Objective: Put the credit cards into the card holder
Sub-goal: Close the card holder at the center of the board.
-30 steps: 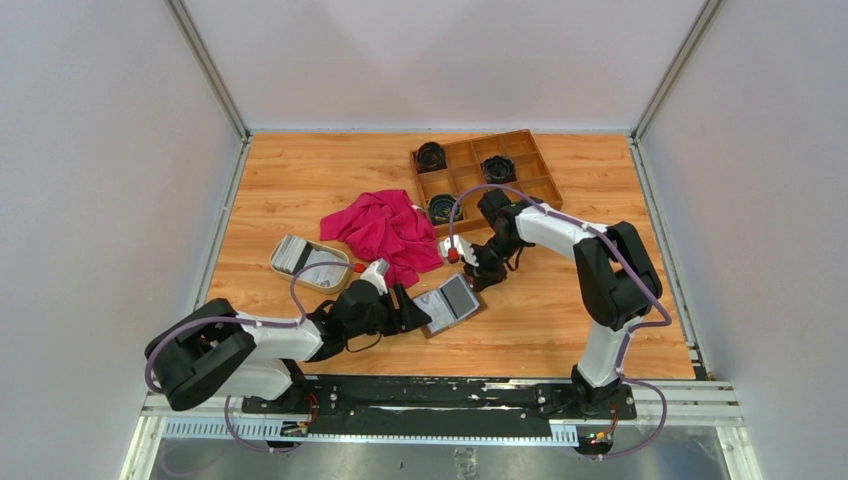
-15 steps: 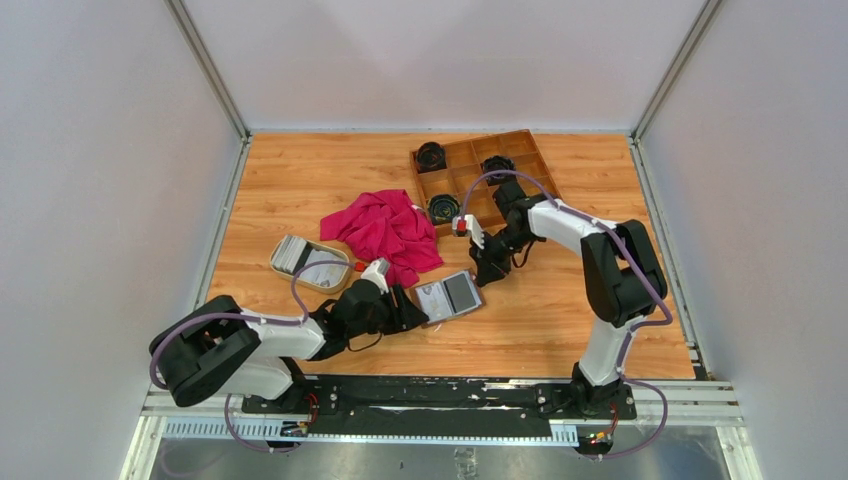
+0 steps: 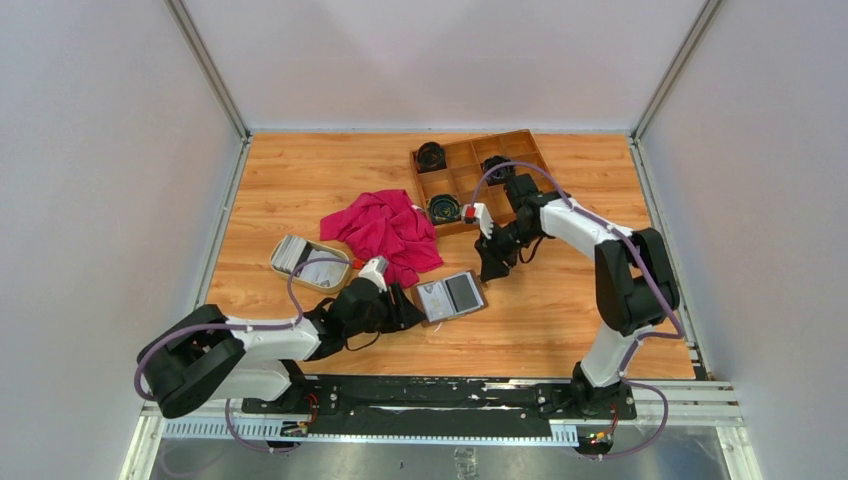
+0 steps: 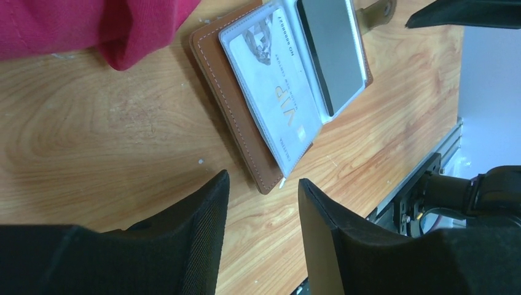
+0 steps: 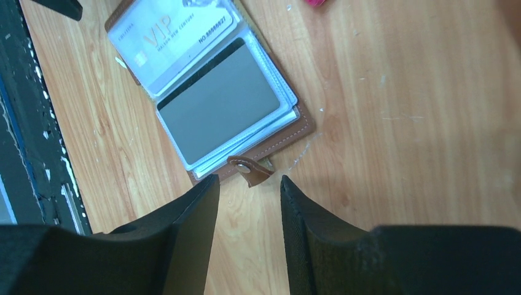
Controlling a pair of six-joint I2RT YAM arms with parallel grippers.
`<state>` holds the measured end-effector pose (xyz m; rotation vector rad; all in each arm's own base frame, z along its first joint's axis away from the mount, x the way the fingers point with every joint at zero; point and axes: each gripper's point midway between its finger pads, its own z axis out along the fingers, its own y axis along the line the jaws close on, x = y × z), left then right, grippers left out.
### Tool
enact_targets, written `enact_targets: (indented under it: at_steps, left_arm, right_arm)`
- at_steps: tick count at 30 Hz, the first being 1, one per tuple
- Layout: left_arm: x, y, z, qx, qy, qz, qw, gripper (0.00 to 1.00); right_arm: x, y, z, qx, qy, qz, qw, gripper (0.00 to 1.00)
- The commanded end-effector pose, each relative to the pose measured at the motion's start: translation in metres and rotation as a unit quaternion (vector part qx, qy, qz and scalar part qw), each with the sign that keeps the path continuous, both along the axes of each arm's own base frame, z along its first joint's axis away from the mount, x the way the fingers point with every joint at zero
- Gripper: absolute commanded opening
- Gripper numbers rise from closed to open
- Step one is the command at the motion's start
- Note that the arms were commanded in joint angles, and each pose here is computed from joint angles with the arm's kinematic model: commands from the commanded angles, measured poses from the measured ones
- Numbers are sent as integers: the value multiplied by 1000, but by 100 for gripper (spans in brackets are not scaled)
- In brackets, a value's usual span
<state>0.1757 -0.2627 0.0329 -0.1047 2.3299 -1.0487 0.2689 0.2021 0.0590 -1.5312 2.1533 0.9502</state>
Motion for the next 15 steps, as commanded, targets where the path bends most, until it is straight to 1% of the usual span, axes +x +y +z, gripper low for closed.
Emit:
enact_targets:
  at_steps: [1,4,8,9,10,11,15]
  left_arm:
    - [6,10,11,20,-33,14,999,50]
    - [10,17,25,20,-61,22,998,53]
    - [16,27,47,20,-111,33,993,55]
    - [17,29,54,16,-125,36,991,55]
    - [19,31,59,12,-139,40,989,56]
    - [20,33,65,6,-149,45,988,58]
    - [22,44,75,-17,-170,71,983,74]
  right_arm:
    - [12,-5,42,-1,-37,-64,997,45]
    - [10,-2,65,15,-45,-93,995,44]
    - [9,3,91,45,-88,-114,989,43]
    - [9,3,93,50,-96,-122,987,43]
    - [14,0,94,47,-102,-146,983,47]
    - [16,-3,90,42,-98,-174,979,50]
    - [12,-1,69,39,-46,-229,972,51]
